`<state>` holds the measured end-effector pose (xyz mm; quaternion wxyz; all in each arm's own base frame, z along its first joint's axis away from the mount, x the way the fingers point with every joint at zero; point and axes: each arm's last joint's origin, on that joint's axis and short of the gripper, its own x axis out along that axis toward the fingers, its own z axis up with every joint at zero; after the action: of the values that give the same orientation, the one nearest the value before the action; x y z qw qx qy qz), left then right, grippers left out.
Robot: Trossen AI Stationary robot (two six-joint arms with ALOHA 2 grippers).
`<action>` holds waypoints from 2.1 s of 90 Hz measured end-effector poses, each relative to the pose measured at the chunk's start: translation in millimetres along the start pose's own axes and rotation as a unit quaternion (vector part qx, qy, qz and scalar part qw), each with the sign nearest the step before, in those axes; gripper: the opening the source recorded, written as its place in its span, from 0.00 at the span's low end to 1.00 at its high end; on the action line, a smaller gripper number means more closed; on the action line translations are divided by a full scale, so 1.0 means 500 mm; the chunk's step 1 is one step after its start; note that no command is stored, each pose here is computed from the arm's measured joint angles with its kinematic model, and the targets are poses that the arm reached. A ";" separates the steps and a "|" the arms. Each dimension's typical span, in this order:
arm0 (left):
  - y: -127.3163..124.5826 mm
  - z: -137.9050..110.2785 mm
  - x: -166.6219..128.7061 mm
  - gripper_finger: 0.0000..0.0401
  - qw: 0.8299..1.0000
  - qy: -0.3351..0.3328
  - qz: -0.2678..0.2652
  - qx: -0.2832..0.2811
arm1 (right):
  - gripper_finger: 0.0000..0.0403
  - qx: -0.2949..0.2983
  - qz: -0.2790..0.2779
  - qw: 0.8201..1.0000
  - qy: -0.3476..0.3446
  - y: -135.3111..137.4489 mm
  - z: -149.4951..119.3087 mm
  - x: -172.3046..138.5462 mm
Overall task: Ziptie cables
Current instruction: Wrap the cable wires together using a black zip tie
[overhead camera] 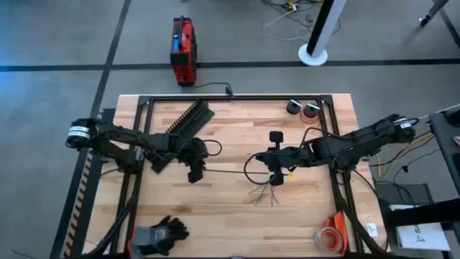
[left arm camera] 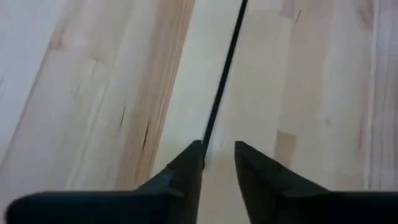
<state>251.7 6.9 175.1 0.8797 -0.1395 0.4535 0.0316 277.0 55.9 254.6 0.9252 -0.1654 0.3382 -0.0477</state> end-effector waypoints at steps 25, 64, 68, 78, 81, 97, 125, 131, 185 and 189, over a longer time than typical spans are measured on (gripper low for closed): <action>-0.002 0.009 -0.001 0.37 1.000 -0.019 -0.001 0.016 | 0.02 -0.147 -0.165 0.974 0.042 -0.051 0.011 -0.003; 0.000 0.010 -0.001 0.28 1.000 -0.023 0.011 0.014 | 0.02 -0.176 -0.152 0.968 -0.090 -0.219 0.146 -0.047; 0.000 0.010 -0.001 0.27 1.000 -0.024 0.012 0.014 | 0.02 -0.165 -0.137 0.971 -0.101 -0.230 0.142 -0.038; 0.000 0.010 -0.001 0.24 1.000 -0.024 0.012 0.012 | 0.02 -0.149 -0.095 0.977 -0.122 -0.238 0.136 0.006; 0.000 0.011 -0.001 0.24 1.000 -0.025 0.012 0.009 | 0.02 -0.148 -0.079 0.978 -0.121 -0.234 0.131 0.024; 0.000 0.009 -0.001 0.21 1.000 -0.024 0.012 -0.007 | 0.02 -0.155 -0.026 0.980 -0.125 -0.189 0.121 0.129; 0.000 -0.001 0.003 0.20 1.000 -0.017 0.012 -0.009 | 0.02 -0.171 0.060 0.979 -0.096 -0.055 0.102 0.223; 0.003 -0.005 0.006 0.20 1.000 -0.020 0.021 -0.009 | 0.02 -0.172 0.077 0.978 -0.092 -0.030 0.099 0.228; 0.010 0.005 0.015 0.19 0.986 -0.152 0.066 0.024 | 0.02 0.080 -0.217 0.956 -0.178 -0.303 0.106 0.205; 0.012 0.009 0.013 0.19 0.982 -0.161 0.089 0.033 | 0.02 0.100 -0.216 0.950 -0.202 -0.337 0.103 0.209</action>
<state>258.2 13.4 171.0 0.9391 -0.0623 0.3172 0.1166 394.2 -109.3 284.9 0.9535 -0.1473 0.0933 -0.2458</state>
